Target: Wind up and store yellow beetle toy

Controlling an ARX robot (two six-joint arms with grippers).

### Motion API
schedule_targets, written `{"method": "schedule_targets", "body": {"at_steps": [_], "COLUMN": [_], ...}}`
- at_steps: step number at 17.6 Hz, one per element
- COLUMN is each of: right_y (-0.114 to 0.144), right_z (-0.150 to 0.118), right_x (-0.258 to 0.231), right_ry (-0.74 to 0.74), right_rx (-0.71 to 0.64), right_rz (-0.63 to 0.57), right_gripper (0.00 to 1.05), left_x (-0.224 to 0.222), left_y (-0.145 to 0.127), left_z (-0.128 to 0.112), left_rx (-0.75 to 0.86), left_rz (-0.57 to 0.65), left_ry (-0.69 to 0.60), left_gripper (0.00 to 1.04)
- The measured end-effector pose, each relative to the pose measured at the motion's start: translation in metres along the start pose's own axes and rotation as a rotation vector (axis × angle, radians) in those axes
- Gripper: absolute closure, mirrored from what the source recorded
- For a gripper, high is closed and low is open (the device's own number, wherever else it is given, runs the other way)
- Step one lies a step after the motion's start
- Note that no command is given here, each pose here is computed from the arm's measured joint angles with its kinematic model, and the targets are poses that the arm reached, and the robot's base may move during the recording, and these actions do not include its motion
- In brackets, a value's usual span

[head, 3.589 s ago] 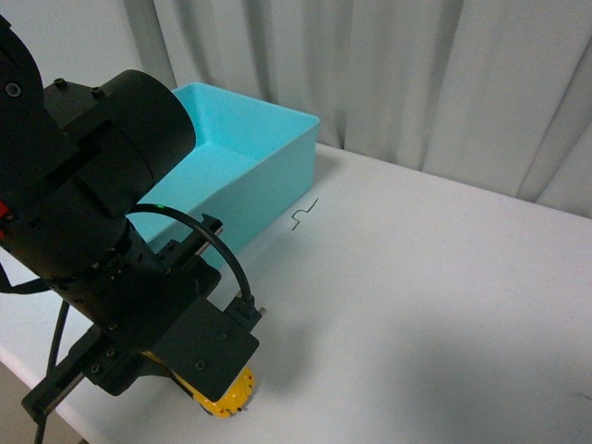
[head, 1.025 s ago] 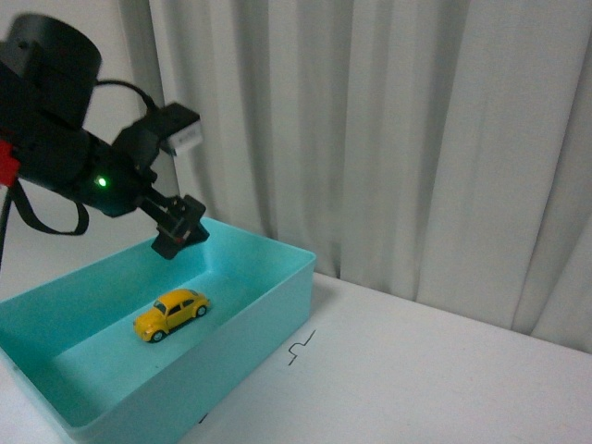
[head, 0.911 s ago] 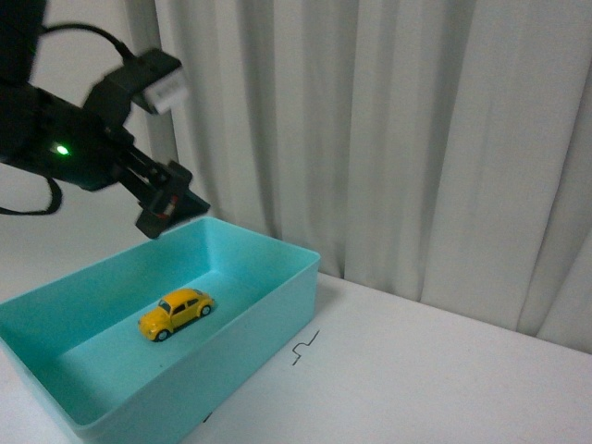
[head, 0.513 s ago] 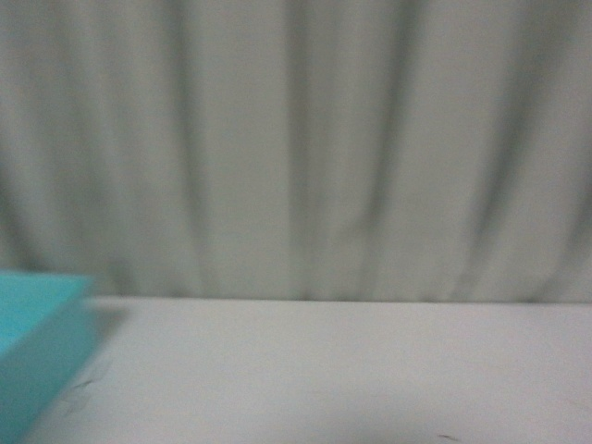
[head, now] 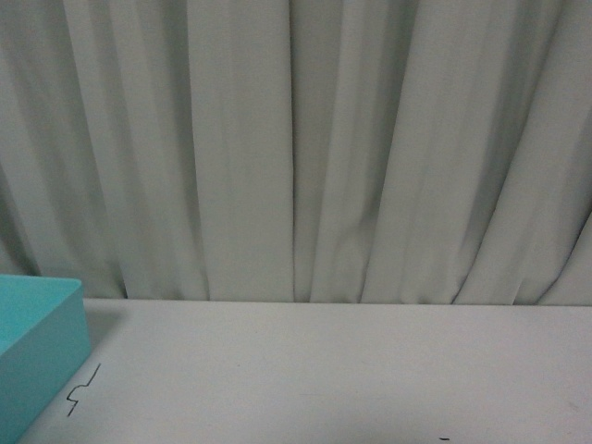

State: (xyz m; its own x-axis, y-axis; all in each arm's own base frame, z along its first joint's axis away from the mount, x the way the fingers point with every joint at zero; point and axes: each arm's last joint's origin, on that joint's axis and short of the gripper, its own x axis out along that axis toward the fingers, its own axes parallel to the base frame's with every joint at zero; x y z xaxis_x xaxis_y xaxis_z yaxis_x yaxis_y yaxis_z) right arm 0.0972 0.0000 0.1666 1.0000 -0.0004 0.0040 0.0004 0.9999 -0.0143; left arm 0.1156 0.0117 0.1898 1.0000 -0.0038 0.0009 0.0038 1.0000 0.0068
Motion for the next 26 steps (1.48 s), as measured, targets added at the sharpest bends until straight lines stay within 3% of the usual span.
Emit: {"method": "schedule_targets", "body": {"at_steps": [3,9,11,13,26], "right_y": [0.0,0.0,0.0,0.0,0.0], "right_z": [0.0,0.0,0.0,0.0,0.0], "right_x": [0.0,0.0,0.0,0.0,0.0], "right_ry": [0.0,0.0,0.0,0.0,0.001], "right_rx": [0.0,0.0,0.0,0.0,0.0], "right_rz": [0.0,0.0,-0.001,0.0,0.0], "right_gripper": [0.07,0.07,0.07,0.07,0.07], "left_x": [-0.003,-0.008,-0.017,-0.019,-0.018], "left_y": [-0.012,-0.012,-0.012,-0.012,-0.012], "left_z": [-0.008,-0.014,-0.027,-0.02,-0.024], "left_rx": [-0.002,-0.003,-0.003,-0.003,-0.003], "left_rz": [-0.012,0.005,0.002,0.004,0.004], "left_ry": [0.006,0.008,0.045,-0.016,0.0], "left_gripper": [1.03,1.03,1.03,1.03,1.03]}}
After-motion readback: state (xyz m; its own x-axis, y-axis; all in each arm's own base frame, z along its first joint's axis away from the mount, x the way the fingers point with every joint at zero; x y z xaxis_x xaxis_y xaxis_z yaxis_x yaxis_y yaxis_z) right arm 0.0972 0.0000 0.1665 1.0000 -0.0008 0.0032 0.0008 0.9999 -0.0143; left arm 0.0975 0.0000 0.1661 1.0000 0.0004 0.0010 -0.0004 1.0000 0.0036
